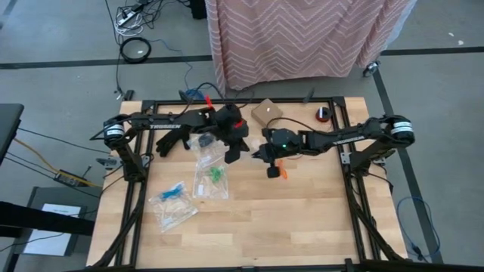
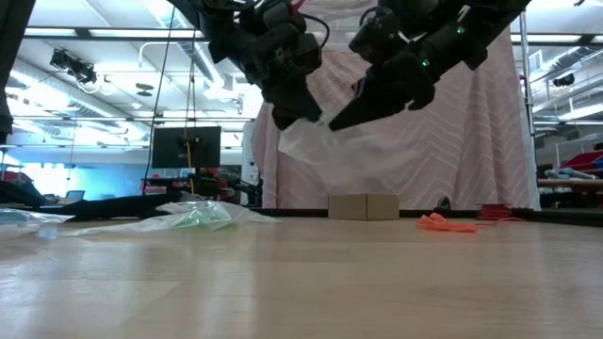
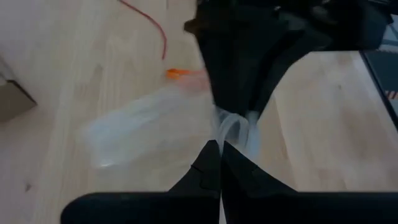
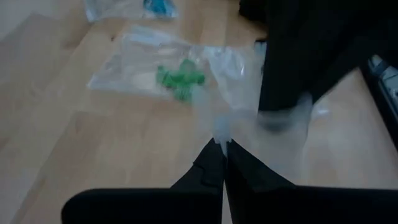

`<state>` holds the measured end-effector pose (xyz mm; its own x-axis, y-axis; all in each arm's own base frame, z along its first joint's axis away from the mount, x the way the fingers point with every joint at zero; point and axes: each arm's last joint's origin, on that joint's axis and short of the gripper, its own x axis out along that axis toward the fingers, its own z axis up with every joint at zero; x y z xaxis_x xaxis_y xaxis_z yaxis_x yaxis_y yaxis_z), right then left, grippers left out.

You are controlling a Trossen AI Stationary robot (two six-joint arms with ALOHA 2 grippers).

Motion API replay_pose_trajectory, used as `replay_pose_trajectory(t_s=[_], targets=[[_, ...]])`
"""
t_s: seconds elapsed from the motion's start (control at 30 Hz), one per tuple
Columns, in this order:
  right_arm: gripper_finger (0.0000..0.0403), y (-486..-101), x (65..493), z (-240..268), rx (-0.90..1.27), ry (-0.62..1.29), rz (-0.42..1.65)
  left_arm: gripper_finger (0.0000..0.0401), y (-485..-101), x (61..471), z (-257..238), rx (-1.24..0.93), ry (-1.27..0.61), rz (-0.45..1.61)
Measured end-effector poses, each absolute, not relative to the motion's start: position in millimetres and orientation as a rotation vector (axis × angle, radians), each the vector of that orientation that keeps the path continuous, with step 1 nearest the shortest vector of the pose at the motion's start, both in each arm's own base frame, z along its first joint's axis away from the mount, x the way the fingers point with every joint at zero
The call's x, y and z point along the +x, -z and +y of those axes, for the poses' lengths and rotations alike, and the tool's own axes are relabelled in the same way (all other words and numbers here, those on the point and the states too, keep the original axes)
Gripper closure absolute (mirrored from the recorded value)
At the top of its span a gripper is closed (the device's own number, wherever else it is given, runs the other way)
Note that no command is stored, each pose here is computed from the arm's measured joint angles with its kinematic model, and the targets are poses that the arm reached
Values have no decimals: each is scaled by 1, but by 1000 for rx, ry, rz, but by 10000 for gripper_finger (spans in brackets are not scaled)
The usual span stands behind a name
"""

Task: Sort rubber bands
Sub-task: Open the transparent zip bag

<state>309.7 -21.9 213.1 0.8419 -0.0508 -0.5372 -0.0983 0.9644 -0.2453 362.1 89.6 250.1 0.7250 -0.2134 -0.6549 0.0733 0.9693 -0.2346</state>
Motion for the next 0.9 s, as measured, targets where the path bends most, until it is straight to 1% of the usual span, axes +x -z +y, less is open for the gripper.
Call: replay_pose_trajectory(t_s=[0.17,0.33,0.8,0.9], targets=[[403,-210,319,-21,-289,14,534,400,-253,366,85,-190,167,711],[403,-209,321,-23,-285,82,550,400,-255,369,84,-184,141,685],[403,-208,323,-26,-297,150,545,400,-258,373,85,-283,75,636],[403,-208,323,-27,-305,185,547,400,-258,373,86,-301,37,635]])
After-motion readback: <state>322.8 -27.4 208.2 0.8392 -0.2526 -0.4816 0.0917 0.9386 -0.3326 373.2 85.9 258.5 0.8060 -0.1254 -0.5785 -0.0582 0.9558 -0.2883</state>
